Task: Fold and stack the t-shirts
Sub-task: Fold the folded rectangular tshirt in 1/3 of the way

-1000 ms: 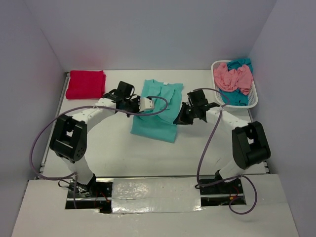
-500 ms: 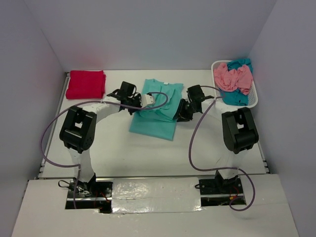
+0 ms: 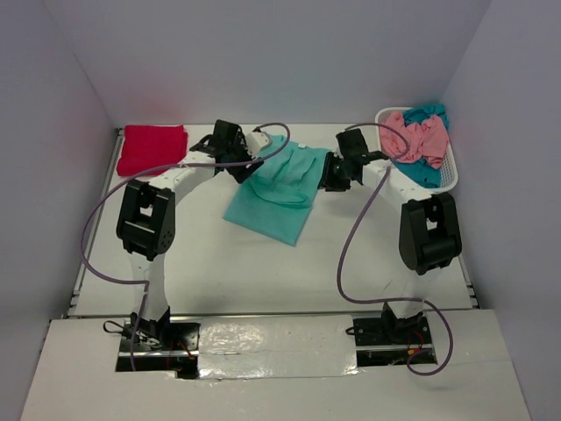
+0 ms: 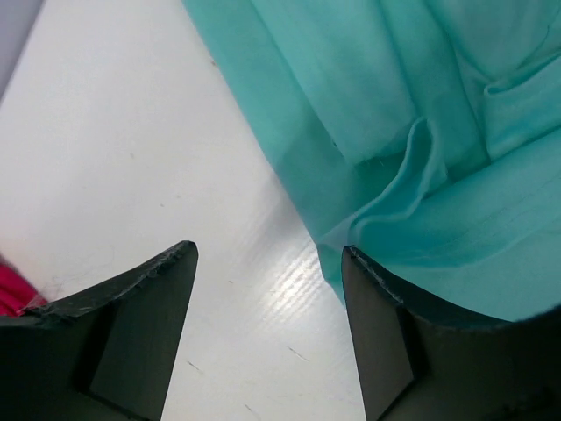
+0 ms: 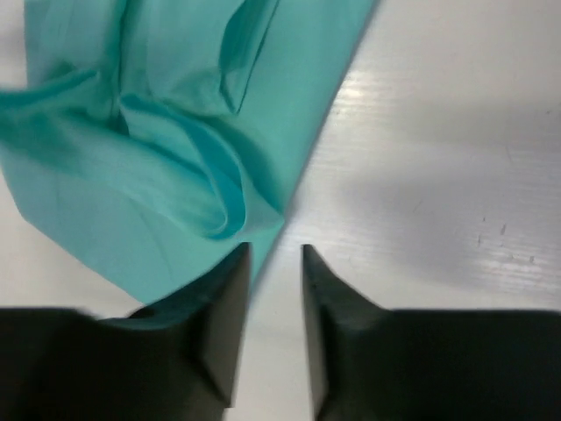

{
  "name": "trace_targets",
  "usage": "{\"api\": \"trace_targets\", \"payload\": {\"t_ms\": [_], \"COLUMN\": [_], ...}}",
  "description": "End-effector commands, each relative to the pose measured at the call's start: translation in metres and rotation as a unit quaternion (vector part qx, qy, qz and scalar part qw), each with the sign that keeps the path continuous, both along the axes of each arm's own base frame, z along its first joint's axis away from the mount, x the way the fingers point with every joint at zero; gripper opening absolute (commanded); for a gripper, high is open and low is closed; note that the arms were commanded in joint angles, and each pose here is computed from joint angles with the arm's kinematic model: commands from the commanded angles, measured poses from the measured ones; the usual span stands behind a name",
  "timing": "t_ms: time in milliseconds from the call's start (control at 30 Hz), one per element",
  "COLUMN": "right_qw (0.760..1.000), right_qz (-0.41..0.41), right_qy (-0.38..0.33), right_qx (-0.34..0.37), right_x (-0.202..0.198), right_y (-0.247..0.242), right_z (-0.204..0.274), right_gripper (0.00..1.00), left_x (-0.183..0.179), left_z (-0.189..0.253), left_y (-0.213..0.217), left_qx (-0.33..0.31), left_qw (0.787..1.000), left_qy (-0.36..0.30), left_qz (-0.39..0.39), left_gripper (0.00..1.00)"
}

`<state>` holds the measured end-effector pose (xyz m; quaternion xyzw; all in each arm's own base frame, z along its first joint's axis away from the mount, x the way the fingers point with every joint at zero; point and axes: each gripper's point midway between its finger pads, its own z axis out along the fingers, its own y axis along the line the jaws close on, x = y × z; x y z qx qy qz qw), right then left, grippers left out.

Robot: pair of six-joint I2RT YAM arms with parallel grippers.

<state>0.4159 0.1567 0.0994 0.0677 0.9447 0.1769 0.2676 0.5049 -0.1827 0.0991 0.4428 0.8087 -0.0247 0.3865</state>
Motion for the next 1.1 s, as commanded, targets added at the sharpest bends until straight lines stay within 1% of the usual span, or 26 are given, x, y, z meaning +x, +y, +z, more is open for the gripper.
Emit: {"api": "trace_targets", "payload": {"t_ms": [0, 33, 100, 133, 167, 200, 233, 267, 300, 333, 433, 533, 567, 667, 733, 767, 800, 900, 1000, 1067], "right_qw": [0.998, 0.996, 0.992, 0.989, 0.987, 0.986, 0.983, 0.983, 0.983, 0.982, 0.981, 0.981, 0.981, 0.984, 0.986, 0.988, 0.989, 0.994, 0.997, 0.998], "right_qz": [0.046, 0.073, 0.11, 0.14, 0.148, 0.16, 0.175, 0.174, 0.175, 0.179, 0.181, 0.182, 0.18, 0.168, 0.16, 0.152, 0.143, 0.107, 0.076, 0.061], "right_qy": [-0.048, -0.055, -0.059, -0.053, -0.051, -0.038, -0.036, -0.029, -0.009, -0.01, 0.016, 0.038, 0.039, 0.029, 0.022, 0.032, 0.02, 0.035, 0.008, 0.001], "right_qx": [-0.011, -0.002, 0.012, 0.02, 0.029, 0.032, 0.045, 0.053, 0.05, 0.059, 0.06, 0.058, 0.058, 0.043, 0.036, 0.026, 0.027, -0.009, -0.02, -0.023], "right_x": [-0.022, -0.032, -0.044, -0.056, -0.058, -0.061, -0.063, -0.061, -0.06, -0.054, -0.044, -0.04, -0.037, -0.018, -0.002, 0.004, 0.018, 0.038, 0.066, 0.078], "right_y": [0.02, 0.041, 0.068, 0.09, 0.103, 0.115, 0.132, 0.139, 0.145, 0.154, 0.164, 0.171, 0.172, 0.172, 0.173, 0.169, 0.168, 0.143, 0.122, 0.11], "right_z": [0.03, 0.033, 0.03, 0.027, 0.027, 0.015, 0.016, 0.012, -0.006, -0.004, -0.024, -0.04, -0.042, -0.049, -0.045, -0.058, -0.05, -0.065, -0.05, -0.049], "right_gripper": [0.32, 0.29, 0.22, 0.19, 0.14, 0.12, 0.09, 0.08, 0.07, 0.04, 0.01, 0.01, 0.01, 0.0, 0.0, 0.0, 0.0, 0.0, 0.01, 0.01], "left_x": [0.005, 0.007, 0.011, 0.01, 0.004, 0.005, 0.004, 0.001, 0.001, 0.001, 0.004, 0.007, 0.008, 0.002, -0.004, -0.007, -0.008, -0.017, -0.031, -0.039], "left_z": [0.011, 0.016, 0.027, 0.03, 0.024, 0.026, 0.024, 0.023, 0.022, 0.022, 0.022, 0.023, 0.022, 0.02, 0.02, 0.021, 0.022, 0.027, 0.032, 0.032], "left_y": [-0.01, -0.01, -0.012, -0.013, -0.012, -0.01, -0.007, -0.004, 0.003, 0.008, 0.034, 0.062, 0.072, 0.084, 0.086, 0.086, 0.087, 0.088, 0.089, 0.085], "left_qx": [-0.062, -0.073, -0.1, -0.114, -0.112, -0.112, -0.11, -0.112, -0.114, -0.114, -0.11, -0.115, -0.116, -0.112, -0.102, -0.099, -0.097, -0.085, -0.063, -0.047], "left_qw": [0.996, 0.995, 0.992, 0.991, 0.99, 0.99, 0.989, 0.988, 0.987, 0.987, 0.984, 0.979, 0.977, 0.976, 0.979, 0.98, 0.981, 0.985, 0.992, 0.996], "left_qy": [0.032, 0.031, 0.036, 0.044, 0.063, 0.066, 0.071, 0.077, 0.078, 0.078, 0.076, 0.08, 0.082, 0.086, 0.082, 0.081, 0.079, 0.073, 0.061, 0.053], "left_qz": [0.048, 0.056, 0.065, 0.057, 0.057, 0.059, 0.063, 0.069, 0.077, 0.084, 0.116, 0.15, 0.16, 0.166, 0.155, 0.15, 0.147, 0.128, 0.089, 0.062], "left_gripper": [0.79, 0.78, 0.79, 0.79, 0.79, 0.79, 0.78, 0.78, 0.77, 0.77, 0.77, 0.76, 0.75, 0.74, 0.74, 0.74, 0.73, 0.73, 0.73, 0.72]}}
